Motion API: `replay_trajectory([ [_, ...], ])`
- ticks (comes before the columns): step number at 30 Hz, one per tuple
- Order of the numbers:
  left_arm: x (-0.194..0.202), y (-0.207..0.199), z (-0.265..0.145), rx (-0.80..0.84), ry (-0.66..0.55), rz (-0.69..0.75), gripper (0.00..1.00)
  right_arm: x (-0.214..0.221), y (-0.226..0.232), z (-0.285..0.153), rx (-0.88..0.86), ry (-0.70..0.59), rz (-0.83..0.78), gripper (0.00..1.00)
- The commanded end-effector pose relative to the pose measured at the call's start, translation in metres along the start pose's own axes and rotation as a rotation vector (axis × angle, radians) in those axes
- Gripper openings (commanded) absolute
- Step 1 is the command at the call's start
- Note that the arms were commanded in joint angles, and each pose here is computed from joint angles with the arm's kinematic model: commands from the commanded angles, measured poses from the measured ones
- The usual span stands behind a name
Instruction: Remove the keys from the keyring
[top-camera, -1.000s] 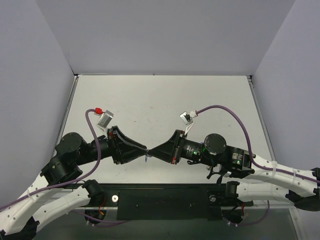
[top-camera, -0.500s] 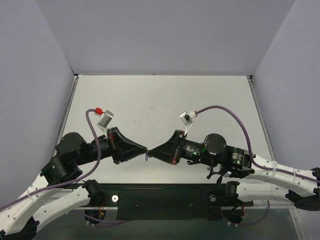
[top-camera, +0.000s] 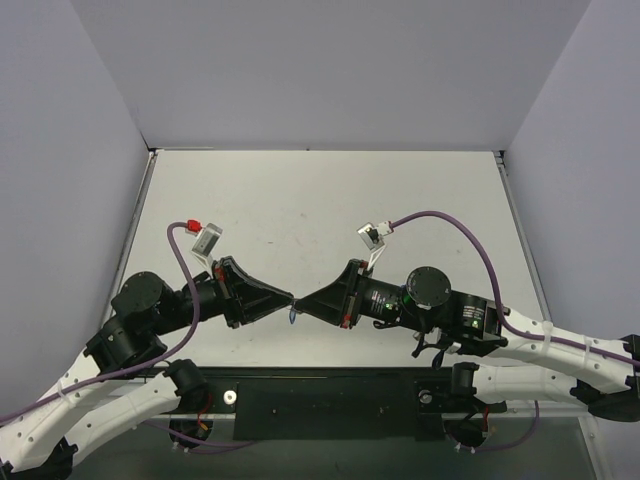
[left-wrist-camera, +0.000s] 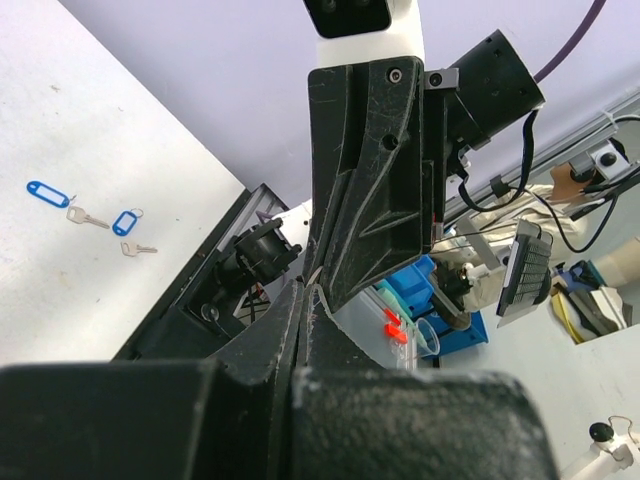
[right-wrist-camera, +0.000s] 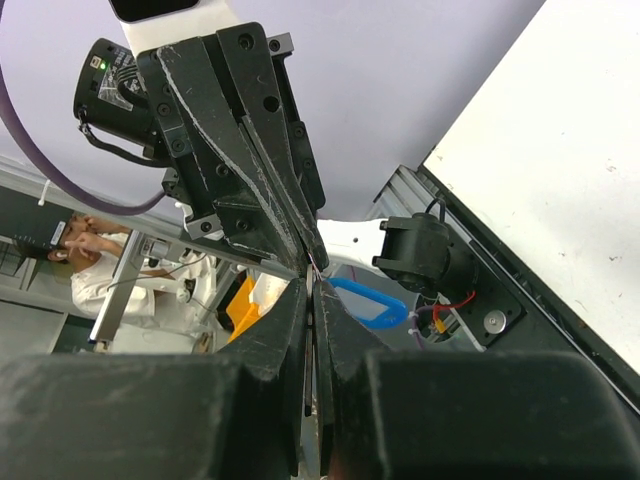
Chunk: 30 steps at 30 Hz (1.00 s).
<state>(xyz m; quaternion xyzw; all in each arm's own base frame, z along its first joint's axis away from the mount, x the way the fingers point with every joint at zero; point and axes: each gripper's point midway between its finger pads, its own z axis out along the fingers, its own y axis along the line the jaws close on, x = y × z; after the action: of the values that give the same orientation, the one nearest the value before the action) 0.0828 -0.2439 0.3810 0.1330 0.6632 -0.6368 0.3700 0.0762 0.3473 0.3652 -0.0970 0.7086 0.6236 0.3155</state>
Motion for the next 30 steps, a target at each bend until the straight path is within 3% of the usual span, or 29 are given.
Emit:
replay_trajectory([
  [1, -0.02, -0.011, -0.004, 0.033, -0.111, 0.004, 0.0, -0.018, 0.028, 0.001, -0.074, -0.055, 0.014, 0.0],
  [11, -0.025, 0.005, -0.011, 0.004, -0.217, -0.057, 0.0, -0.017, 0.025, 0.006, -0.077, -0.065, 0.03, 0.0],
  [30, -0.034, 0.016, -0.016, -0.033, -0.301, -0.119, 0.0, -0.019, 0.024, 0.011, -0.083, -0.086, 0.046, 0.0],
])
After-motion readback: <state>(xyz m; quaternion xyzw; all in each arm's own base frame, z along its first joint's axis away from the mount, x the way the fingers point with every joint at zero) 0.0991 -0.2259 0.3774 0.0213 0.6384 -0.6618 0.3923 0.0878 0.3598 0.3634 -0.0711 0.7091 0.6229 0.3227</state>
